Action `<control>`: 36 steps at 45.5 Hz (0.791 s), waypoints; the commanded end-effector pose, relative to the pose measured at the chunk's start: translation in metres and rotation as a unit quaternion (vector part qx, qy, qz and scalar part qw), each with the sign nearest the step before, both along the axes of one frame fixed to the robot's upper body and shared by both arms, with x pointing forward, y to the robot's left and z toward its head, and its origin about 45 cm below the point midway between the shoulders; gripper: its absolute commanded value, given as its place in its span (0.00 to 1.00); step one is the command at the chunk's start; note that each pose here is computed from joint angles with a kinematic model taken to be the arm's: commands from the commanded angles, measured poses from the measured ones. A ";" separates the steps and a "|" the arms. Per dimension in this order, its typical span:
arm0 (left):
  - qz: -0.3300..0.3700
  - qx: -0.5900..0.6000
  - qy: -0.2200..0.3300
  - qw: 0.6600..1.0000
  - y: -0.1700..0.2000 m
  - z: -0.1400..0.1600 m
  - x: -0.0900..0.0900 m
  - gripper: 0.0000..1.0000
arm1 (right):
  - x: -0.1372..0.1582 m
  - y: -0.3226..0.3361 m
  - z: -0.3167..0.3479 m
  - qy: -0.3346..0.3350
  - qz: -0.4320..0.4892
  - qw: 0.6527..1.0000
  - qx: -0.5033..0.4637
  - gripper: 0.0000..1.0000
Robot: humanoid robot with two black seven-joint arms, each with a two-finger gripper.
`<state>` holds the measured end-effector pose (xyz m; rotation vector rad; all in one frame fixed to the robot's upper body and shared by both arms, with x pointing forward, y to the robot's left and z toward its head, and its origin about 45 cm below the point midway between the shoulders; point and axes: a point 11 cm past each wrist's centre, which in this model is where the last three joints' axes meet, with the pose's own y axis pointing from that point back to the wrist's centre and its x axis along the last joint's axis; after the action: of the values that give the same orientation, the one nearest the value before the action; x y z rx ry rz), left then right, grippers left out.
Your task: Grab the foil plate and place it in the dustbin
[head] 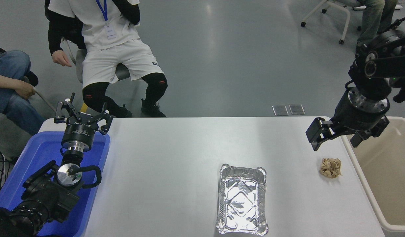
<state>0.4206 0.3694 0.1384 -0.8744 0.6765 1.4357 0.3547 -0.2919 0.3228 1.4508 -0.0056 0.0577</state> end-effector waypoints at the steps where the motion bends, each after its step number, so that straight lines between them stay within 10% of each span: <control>1: 0.000 0.000 0.001 1.000 0.000 0.000 0.000 0.99 | 0.005 0.002 -0.008 -0.024 0.000 1.000 0.006 1.00; 36: 0.000 0.000 0.000 1.000 0.000 0.000 0.000 0.99 | 0.020 0.022 -0.108 -0.047 -0.044 0.992 0.113 1.00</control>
<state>0.4206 0.3694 0.1384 -0.8747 0.6766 1.4358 0.3653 -0.2699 0.2435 1.6333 -0.1050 0.0686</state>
